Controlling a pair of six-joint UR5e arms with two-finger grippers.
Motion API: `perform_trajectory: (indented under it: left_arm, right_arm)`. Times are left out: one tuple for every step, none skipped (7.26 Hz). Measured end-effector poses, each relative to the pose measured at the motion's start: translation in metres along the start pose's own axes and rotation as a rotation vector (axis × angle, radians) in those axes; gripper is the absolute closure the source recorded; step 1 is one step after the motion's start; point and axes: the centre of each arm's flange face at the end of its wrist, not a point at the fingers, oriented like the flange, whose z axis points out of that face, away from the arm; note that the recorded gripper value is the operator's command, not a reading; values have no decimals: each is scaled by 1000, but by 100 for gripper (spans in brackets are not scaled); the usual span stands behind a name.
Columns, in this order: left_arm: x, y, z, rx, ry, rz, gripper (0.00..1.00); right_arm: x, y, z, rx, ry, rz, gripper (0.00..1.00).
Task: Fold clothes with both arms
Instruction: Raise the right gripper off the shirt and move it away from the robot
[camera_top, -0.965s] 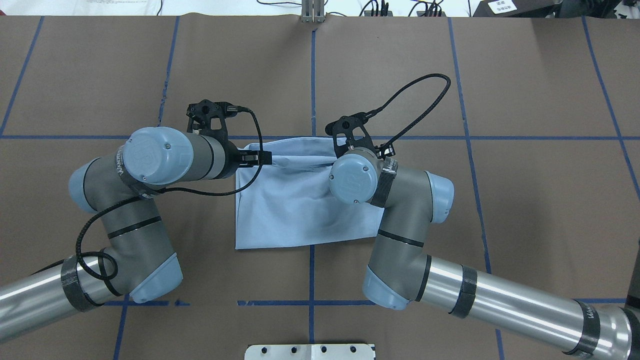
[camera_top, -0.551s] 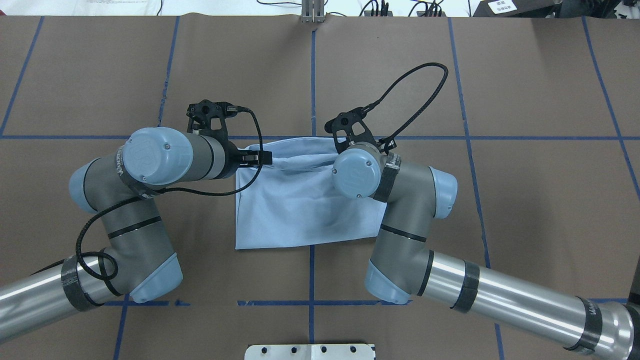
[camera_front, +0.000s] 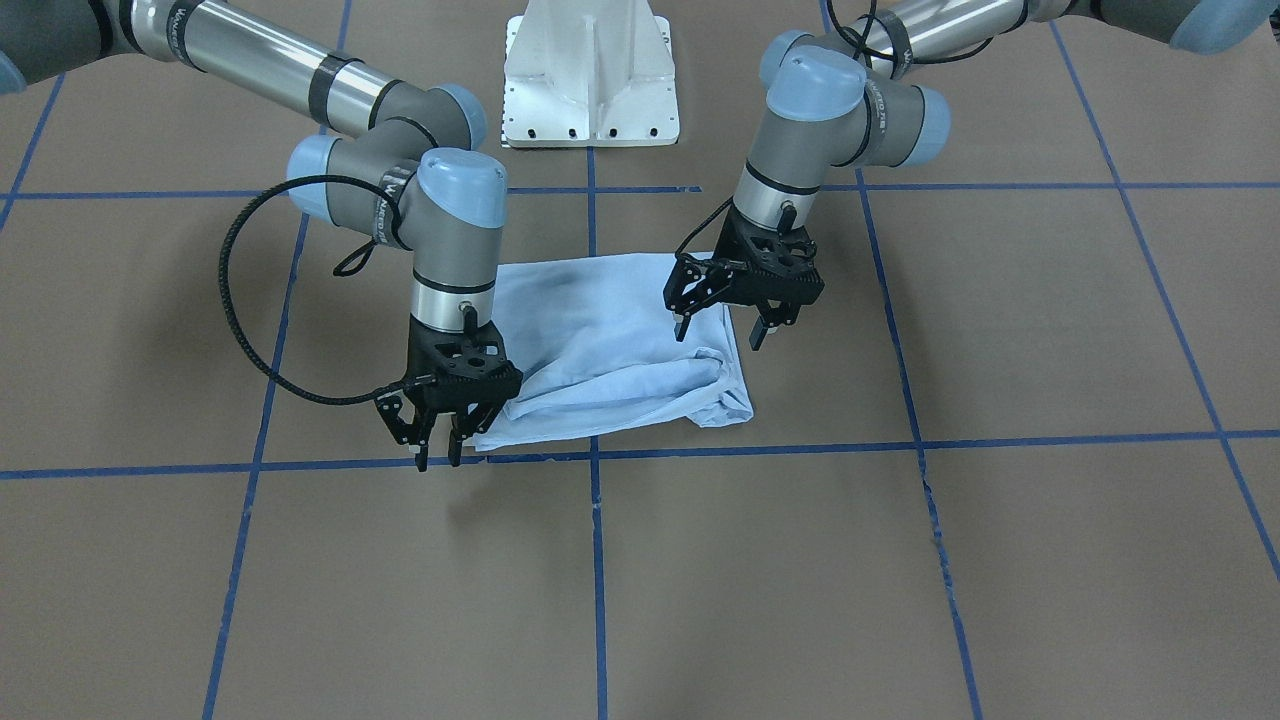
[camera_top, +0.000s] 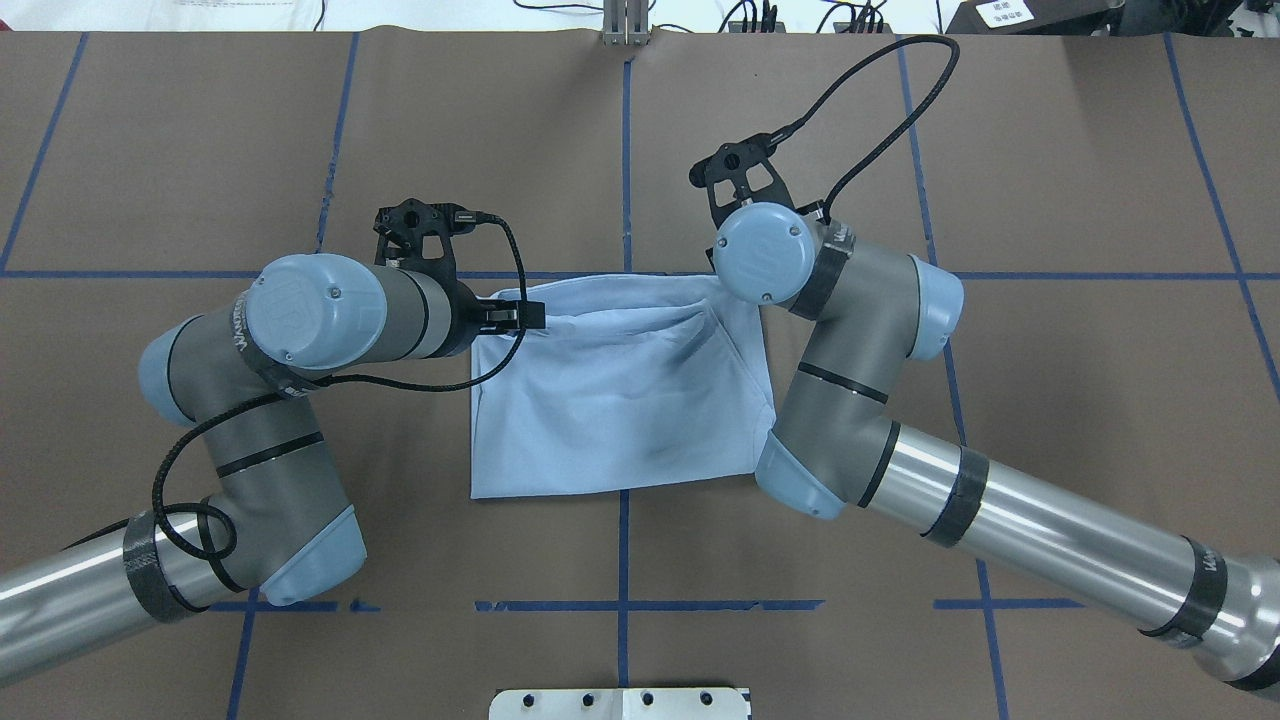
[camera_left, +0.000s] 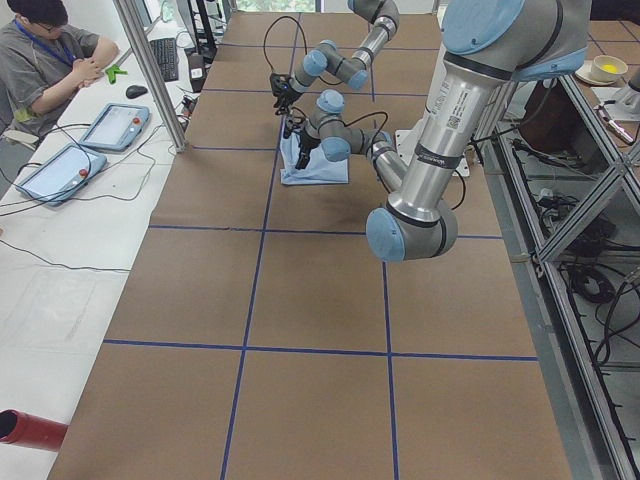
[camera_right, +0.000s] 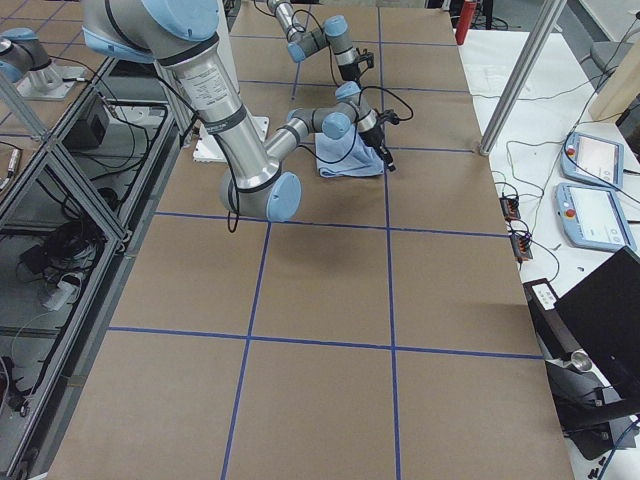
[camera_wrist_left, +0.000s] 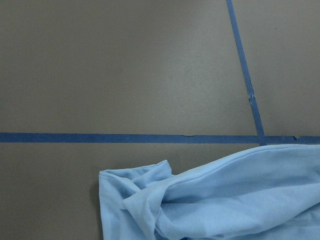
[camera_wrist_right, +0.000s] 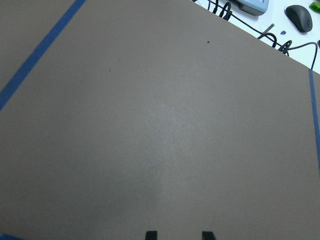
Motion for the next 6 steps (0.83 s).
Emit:
perform_trajectory:
  left_arm:
    - [0, 5, 5, -10, -9, 3, 0]
    - [0, 14, 18, -27, -29, 8, 0]
    - [-3, 22, 33, -42, -54, 12, 0]
    - [-6, 27, 44, -51, -73, 15, 0]
    - [-6, 29, 49, -55, -79, 17, 0]
    - [-5, 29, 51, -57, -82, 18, 0]
  right_arm:
    - [11, -15, -5, -12, -59, 43, 56]
    - [17, -23, -9, -25, -98, 86, 49]
    - [19, -27, -11, -33, -118, 118, 48]
    - [20, -28, -13, -39, -128, 144, 37]
    - [19, -29, -14, -44, -133, 168, 0]
    - [20, -29, -14, -45, -135, 182, 0]
